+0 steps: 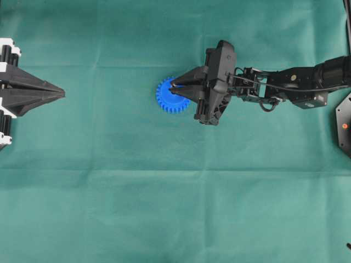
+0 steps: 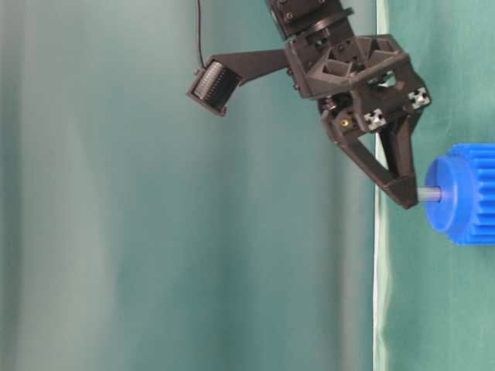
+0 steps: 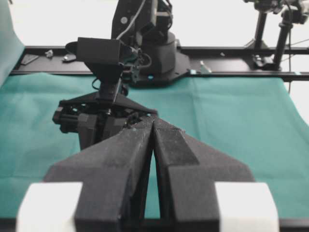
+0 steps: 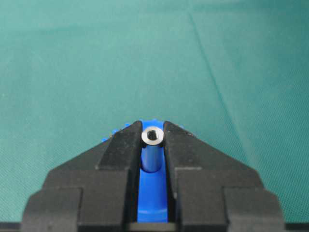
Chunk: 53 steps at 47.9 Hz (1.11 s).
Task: Insert the shaft placed at a random location into the center hole of the medium gear at another random location.
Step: 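Align the held shaft over the gear's center hole and lower it in, then open the right gripper and raise it off the inserted shaft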
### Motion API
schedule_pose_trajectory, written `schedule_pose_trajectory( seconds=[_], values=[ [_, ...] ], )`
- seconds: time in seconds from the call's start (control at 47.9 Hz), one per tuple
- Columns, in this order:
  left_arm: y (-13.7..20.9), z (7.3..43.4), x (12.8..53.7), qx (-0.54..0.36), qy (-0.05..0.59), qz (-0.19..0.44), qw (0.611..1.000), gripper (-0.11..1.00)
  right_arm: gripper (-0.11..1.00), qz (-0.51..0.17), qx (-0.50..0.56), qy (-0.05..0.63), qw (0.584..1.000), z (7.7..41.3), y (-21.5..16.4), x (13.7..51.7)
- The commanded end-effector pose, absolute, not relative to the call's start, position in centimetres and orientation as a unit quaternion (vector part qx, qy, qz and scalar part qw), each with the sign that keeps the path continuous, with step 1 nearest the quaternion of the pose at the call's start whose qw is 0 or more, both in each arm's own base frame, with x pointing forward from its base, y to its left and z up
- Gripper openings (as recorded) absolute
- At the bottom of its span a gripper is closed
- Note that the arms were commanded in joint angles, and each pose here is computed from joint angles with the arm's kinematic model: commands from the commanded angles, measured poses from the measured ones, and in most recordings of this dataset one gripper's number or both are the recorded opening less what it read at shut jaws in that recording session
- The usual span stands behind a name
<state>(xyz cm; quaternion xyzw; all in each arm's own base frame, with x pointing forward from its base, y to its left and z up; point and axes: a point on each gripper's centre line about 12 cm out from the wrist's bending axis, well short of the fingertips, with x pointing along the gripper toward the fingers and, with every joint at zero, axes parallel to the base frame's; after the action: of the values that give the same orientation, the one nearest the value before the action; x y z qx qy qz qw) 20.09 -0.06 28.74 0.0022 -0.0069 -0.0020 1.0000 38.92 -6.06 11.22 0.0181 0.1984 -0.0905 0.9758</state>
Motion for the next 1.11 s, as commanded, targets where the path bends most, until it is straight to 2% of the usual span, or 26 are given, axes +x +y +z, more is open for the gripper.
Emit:
schedule_pose_trajectory(
  seconds=[0.0, 0.689, 0.751, 0.898, 0.96, 1.002, 1.085],
  values=[
    [-0.07, 29.42, 20.32, 0.004, -0.015, -0.002, 1.0, 0.0, 0.14, -0.091, 0.014, 0.18, 0.979, 12.09, -6.12, 39.6],
    [-0.07, 29.33, 20.31, 0.004, -0.014, -0.002, 1.0, 0.0, 0.15, -0.091, 0.023, 0.202, 0.975, 11.34, -6.1, 39.68],
    [-0.1, 29.33, 20.31, 0.004, -0.014, -0.003, 1.0, 0.0, 0.27, -0.091, 0.023, 0.202, 0.975, 11.37, -6.12, 39.71],
    [-0.07, 29.33, 20.31, 0.004, -0.014, -0.002, 1.0, 0.0, 0.72, -0.091, 0.024, 0.2, 0.975, 11.65, -6.14, 39.94],
    [-0.1, 29.33, 20.31, 0.004, -0.014, -0.003, 1.0, 0.0, 0.87, -0.091, 0.024, 0.198, 0.976, 11.91, -6.14, 39.98],
    [-0.07, 29.33, 20.31, 0.004, -0.014, -0.002, 1.0, 0.0, 0.92, -0.091, 0.024, 0.199, 0.976, 11.95, -6.13, 39.92],
    [-0.07, 29.33, 20.31, 0.004, -0.014, -0.002, 1.0, 0.0, 0.85, -0.09, 0.024, 0.198, 0.976, 12.22, -6.11, 39.86]
  ],
)
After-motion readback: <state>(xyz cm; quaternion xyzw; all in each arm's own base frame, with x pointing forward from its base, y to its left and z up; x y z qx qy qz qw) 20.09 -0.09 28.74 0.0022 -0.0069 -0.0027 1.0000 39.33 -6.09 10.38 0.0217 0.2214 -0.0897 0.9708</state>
